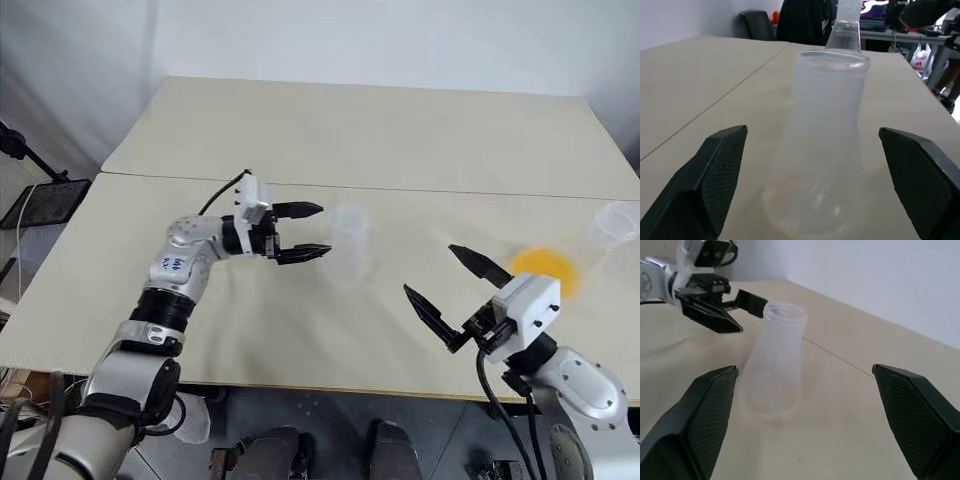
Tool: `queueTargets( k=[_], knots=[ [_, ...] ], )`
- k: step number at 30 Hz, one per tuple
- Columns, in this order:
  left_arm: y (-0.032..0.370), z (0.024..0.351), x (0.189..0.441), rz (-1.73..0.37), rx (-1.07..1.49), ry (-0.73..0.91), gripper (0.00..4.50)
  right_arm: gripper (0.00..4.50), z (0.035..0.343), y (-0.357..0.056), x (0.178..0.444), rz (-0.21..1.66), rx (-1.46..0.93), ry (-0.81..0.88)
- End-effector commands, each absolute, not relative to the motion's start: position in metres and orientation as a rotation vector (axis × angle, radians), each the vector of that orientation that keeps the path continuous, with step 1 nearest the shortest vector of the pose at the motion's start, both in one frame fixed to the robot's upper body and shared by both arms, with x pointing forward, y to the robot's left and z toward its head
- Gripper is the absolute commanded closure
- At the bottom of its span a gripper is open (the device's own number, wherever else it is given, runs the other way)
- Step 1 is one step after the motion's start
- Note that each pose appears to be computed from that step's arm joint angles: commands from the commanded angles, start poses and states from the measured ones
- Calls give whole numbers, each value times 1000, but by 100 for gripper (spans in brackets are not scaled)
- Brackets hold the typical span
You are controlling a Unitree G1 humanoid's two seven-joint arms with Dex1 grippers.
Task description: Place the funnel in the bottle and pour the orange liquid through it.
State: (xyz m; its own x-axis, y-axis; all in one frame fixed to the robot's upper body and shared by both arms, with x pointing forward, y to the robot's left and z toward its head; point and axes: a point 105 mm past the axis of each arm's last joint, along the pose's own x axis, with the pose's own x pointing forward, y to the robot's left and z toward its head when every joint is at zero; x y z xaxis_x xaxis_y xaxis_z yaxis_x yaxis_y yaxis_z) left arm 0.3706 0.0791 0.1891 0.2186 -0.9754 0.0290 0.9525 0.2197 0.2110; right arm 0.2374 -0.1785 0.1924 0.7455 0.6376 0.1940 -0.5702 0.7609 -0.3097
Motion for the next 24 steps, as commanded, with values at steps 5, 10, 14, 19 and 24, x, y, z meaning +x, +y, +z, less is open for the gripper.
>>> queueTargets(
  k=[5, 10, 14, 19, 24],
  knots=[
    [110, 210, 364, -1279, 193, -267, 2, 0, 199, -168, 246, 742, -249, -335],
    [157, 227, 356, -1102, 156, -345, 2, 0, 206, -154, 253, 812, -225, -381],
    [220, 214, 334, -881, 167, -303, 2, 0, 208, -134, 257, 939, -189, -388],
    [293, 195, 297, -603, 180, -202, 2, 0, 200, -116, 260, 1081, -185, -350],
    [349, 176, 248, -371, 135, -124, 2, 0, 194, -101, 265, 1180, -195, -355]
  ],
)
